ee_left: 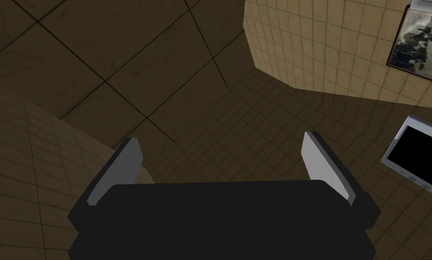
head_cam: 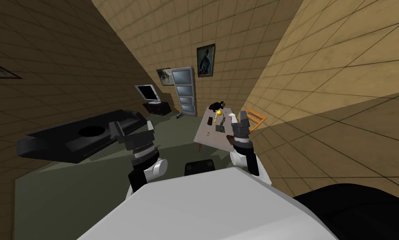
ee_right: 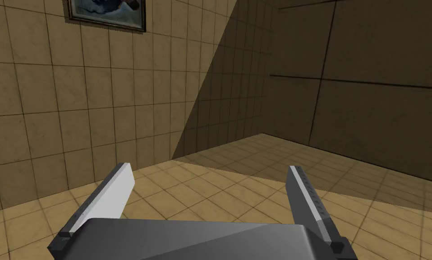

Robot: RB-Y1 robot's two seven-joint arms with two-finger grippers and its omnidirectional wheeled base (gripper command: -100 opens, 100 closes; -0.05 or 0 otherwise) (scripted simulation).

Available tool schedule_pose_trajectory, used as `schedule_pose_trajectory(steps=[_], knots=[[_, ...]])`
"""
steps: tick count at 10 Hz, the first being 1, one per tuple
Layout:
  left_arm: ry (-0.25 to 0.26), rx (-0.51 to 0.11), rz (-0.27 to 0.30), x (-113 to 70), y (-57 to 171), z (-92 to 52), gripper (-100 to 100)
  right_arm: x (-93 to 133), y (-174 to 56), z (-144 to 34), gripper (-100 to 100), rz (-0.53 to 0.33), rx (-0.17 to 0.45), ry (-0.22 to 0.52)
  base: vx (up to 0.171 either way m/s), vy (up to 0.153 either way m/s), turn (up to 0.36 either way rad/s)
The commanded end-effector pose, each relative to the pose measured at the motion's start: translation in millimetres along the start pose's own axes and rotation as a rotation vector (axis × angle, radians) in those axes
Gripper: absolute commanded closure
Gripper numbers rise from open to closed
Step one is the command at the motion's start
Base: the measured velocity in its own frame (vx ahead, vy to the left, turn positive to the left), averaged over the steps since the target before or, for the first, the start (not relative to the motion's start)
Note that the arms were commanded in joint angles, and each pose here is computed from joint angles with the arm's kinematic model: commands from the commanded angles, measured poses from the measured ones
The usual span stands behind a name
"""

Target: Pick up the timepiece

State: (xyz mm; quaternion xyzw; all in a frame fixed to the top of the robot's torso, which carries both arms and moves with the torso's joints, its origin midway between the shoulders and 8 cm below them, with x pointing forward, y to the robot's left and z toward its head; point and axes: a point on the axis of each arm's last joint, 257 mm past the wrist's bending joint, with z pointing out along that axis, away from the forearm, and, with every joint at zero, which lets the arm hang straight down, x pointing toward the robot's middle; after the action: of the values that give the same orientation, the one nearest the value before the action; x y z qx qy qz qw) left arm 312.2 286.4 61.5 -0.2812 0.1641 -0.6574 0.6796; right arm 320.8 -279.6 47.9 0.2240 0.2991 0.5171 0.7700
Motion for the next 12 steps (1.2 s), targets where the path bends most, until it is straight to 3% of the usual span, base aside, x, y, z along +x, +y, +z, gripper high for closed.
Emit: schedule_pose_trajectory(steps=[1, 7, 12], knots=[[0.000, 0.000, 0.000, 0.0, 0.0, 0.0, 0, -1.7, -18.2, -3.5, -100, 0.059, 0.033, 0.002, 0.026, 0.072, 0.133], [0.000, 0.000, 0.000, 0.0, 0.0, 0.0, 0, -22.9, -95.8, -26.7, -100, 0.271, 0.190, -0.048, 0.040, 0.082, 0.125], [0.000, 0.000, 0.000, 0.0, 0.0, 0.0, 0, -36.7, -142.8, -49.4, -100, 0.367, 0.293, -0.097, 0.022, 0.039, 0.071]])
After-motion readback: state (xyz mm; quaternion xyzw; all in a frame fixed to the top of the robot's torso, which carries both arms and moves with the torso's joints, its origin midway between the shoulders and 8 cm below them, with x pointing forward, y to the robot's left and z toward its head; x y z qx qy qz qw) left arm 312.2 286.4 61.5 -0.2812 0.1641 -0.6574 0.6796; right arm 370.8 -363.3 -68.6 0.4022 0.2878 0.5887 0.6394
